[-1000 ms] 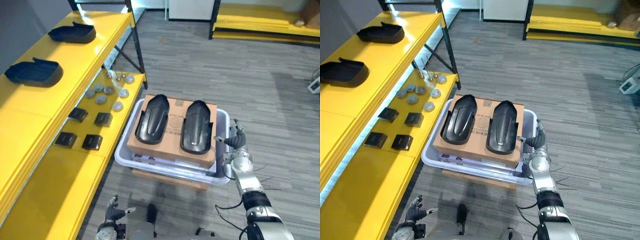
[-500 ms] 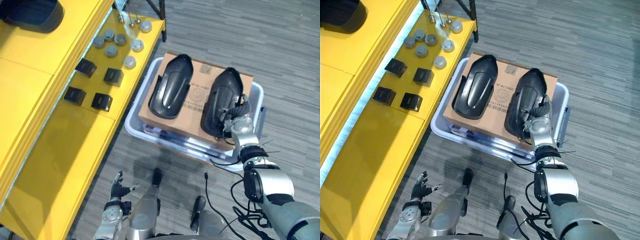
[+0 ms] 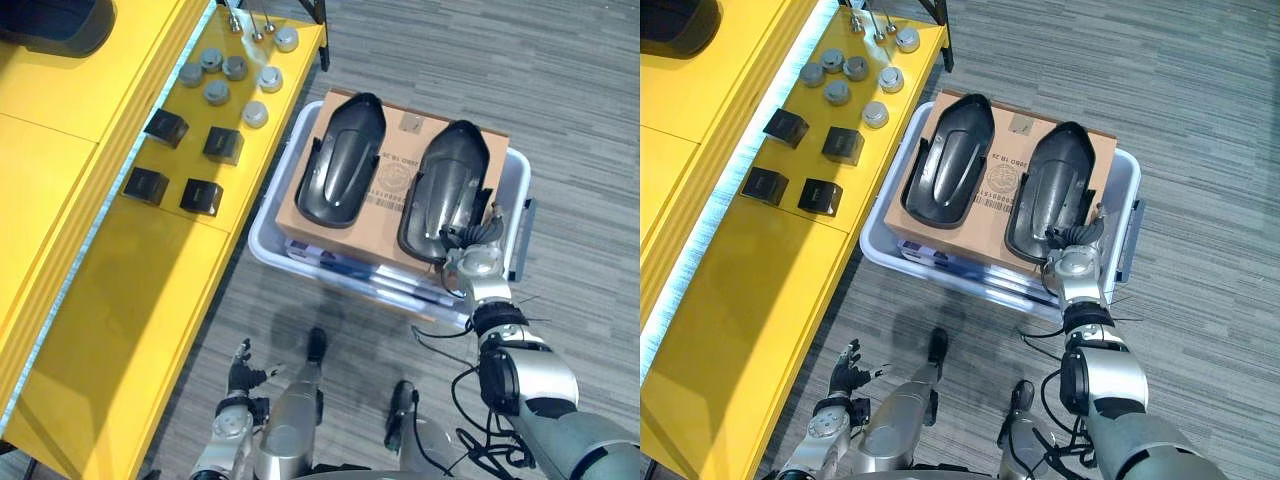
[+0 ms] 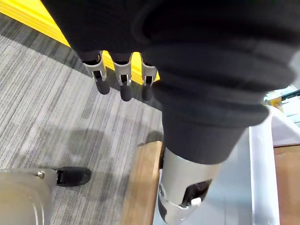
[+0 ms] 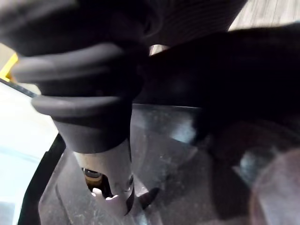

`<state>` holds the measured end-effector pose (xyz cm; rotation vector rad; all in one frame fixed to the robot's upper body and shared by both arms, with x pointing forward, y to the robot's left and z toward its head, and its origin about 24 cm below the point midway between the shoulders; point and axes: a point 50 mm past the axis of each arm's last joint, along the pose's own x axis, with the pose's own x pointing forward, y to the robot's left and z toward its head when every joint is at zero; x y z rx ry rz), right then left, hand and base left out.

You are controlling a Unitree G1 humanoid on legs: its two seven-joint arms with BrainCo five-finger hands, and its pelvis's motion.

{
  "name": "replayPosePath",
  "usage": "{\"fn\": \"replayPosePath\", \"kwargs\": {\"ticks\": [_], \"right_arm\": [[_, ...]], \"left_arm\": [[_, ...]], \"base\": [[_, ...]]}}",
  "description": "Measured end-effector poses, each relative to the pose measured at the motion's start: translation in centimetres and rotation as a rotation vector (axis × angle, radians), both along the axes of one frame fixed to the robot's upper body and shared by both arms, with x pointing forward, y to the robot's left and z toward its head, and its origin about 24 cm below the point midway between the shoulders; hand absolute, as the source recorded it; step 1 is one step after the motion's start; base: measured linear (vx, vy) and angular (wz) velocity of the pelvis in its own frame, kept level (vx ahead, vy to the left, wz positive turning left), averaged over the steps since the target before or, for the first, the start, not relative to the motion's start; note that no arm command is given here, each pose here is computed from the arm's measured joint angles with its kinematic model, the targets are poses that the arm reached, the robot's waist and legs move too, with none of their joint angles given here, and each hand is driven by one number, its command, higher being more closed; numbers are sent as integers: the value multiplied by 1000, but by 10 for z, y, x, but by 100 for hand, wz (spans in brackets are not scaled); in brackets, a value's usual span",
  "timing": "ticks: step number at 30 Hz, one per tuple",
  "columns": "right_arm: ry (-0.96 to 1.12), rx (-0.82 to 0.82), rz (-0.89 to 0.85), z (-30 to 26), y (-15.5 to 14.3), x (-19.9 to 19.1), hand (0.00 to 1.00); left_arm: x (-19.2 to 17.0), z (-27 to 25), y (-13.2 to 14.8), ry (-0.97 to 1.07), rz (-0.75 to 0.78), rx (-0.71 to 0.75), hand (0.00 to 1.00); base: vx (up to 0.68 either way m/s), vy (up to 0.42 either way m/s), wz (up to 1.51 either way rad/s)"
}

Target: Walk over and take plastic housings, then place them on the shelf

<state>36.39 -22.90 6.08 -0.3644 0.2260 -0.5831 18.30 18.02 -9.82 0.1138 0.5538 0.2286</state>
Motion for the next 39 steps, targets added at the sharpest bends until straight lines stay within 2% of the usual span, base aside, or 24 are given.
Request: {"fn": "replayPosePath", "kwargs": {"ticks": [12,20,26,31,39], "right_arm": [[83,40,56,-14,2,-3,100],[99,9,87,-26,5,-11,100],[9,-16,97,-27,6,-34,100],[-69,-63,39,-27,0,-66,100],[-186,-123,-16,-12,-4,-92,100]], "left_arm": [[-6,-7,0,45,-10,-9,0],[-6,-7,0,45,-12,-10,0],[-6,-6,0,39,-14,-13,0],[1,10,-2,-52,-25,-36,0],[6,39,-9,-200,-30,-65,0]], "base": [[-40,1,0],[-7,-2,0],[0,0,0],[-4,1,-1],[-30,1,-6]]}}
